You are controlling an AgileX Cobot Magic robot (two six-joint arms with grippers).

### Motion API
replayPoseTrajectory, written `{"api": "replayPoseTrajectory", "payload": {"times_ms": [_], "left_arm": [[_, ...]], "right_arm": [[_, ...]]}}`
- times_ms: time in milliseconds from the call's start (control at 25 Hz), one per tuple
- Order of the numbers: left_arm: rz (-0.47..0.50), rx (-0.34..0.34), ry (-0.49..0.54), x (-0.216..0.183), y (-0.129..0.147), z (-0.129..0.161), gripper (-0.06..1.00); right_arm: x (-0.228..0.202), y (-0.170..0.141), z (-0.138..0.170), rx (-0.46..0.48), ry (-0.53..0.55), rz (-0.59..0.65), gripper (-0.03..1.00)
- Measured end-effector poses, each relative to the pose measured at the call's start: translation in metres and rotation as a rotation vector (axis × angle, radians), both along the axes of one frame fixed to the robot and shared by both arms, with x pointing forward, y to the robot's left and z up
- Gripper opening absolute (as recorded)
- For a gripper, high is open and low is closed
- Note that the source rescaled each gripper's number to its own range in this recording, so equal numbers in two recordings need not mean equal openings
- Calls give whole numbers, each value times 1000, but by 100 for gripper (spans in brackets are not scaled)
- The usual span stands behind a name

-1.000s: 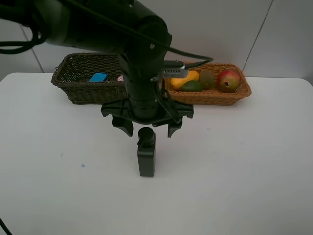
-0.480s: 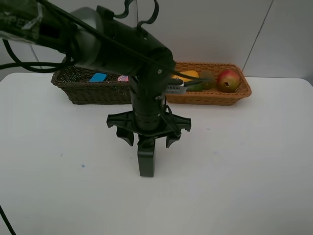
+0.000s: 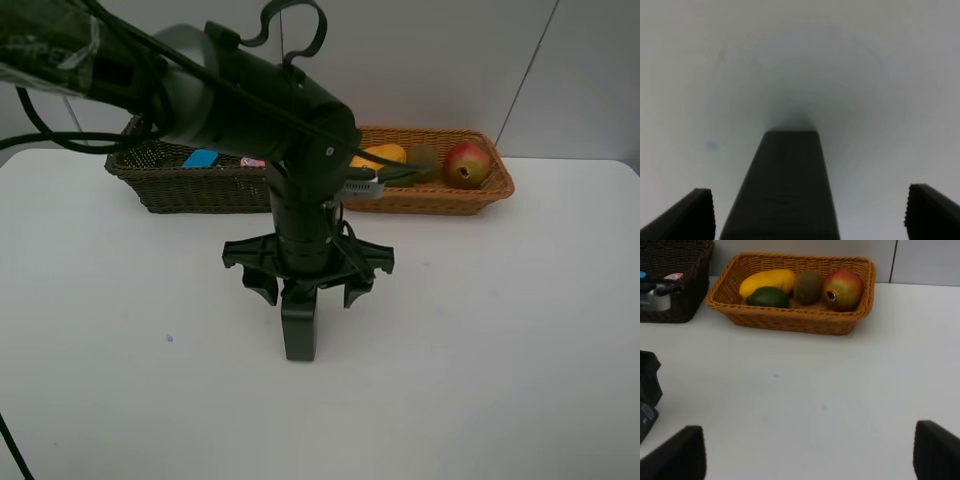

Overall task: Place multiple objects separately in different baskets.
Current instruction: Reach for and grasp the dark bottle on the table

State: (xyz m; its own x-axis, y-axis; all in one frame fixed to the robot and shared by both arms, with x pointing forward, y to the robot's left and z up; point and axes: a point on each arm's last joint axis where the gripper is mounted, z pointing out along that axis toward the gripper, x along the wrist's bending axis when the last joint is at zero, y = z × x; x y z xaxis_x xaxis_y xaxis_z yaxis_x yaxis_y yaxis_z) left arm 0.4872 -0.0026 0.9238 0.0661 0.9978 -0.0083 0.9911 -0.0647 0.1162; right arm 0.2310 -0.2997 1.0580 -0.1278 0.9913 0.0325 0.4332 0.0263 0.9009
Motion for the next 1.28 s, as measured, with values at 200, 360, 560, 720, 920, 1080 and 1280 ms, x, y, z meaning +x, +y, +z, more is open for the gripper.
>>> {"api": "replayPoseTrajectory", "payload": {"times_ms": [200,360,560,720,920,1080,1280], "left_arm": [[-1,2,4,0,0,0,100],[-8,14,9,-1,1,0,100],[-5,25,9,-1,2,0,100],[-7,38,5,0,3,0,93],[-9,46,6,-1,4,0,0],[-21,47,6,-1,4,0,1],[-40,49,7,-1,4,0,1]], "right_arm": [[0,0,0,0,0,0,100],[0,0,0,0,0,0,100],[0,0,0,0,0,0,100],[0,0,0,0,0,0,100],[0,0,0,0,0,0,100],[0,0,0,0,0,0,100],[0,0,0,0,0,0,100]]}}
